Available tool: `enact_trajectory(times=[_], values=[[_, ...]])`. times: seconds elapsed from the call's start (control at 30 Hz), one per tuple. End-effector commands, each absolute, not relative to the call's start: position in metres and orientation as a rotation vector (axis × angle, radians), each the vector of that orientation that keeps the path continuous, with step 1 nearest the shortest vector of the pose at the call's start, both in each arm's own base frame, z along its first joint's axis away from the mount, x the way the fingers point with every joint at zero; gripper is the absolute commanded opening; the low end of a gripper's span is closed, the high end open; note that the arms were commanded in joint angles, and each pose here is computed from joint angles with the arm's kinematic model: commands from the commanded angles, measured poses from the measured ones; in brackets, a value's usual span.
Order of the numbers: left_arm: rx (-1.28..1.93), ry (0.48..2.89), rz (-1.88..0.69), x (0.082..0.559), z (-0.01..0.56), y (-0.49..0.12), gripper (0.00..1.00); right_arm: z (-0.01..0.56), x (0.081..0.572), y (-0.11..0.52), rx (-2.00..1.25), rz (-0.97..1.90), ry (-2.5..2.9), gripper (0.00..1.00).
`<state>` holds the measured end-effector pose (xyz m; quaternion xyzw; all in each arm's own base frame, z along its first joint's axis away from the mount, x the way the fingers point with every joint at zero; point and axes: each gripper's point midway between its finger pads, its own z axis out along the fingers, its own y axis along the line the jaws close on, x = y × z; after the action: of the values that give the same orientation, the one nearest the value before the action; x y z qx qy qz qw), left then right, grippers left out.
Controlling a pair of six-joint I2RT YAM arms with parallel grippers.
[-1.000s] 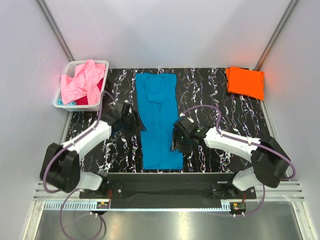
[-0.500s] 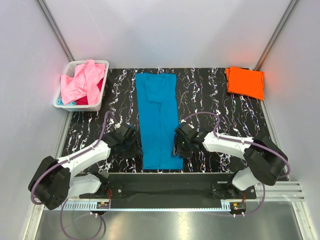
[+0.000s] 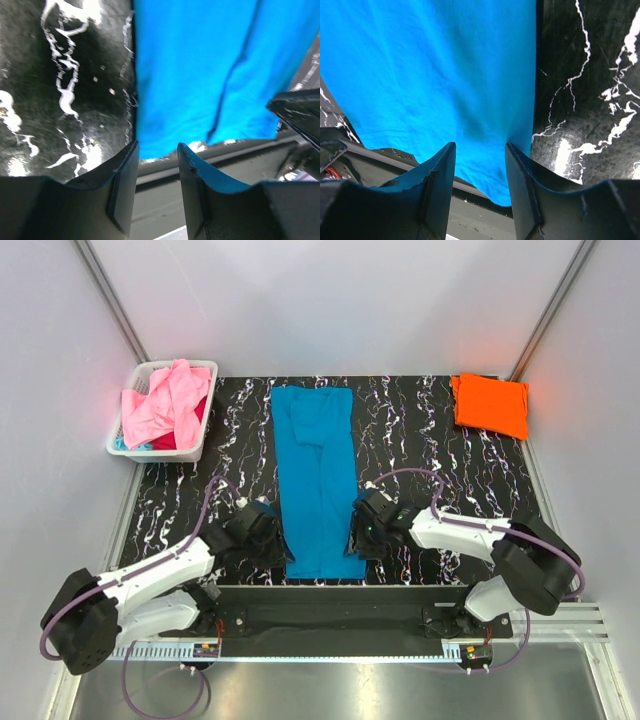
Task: Fold and stack the t-shirts
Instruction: Fold the tshirt
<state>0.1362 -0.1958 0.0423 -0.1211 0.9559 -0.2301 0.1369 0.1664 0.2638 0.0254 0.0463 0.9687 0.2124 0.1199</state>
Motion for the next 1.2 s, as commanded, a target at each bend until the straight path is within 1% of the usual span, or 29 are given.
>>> enact_trajectory(times=[0.0,0.37,0.67,0.93,1.17], values=[[-0.368,2.761,-0.729,0.131,0.048,-0.202,0.41,0.034,0.165,0.267,0.149,0.663,2.8,0.51],[-0.356,2.858,-0.616,0.111,0.025,-0.2,0.41,0.037,0.162,0.263,0.157,0.669,2.794,0.5],[-0.358,2.877,-0.536,0.113,0.014,-0.197,0.39,0.043,0.157,0.261,0.158,0.69,2.792,0.5],[-0.356,2.856,-0.556,0.119,0.02,-0.203,0.39,0.051,0.153,0.257,0.136,0.685,2.795,0.5],[-0.363,2.845,-0.563,0.119,0.022,-0.202,0.39,0.036,0.143,0.247,0.153,0.633,2.853,0.51]])
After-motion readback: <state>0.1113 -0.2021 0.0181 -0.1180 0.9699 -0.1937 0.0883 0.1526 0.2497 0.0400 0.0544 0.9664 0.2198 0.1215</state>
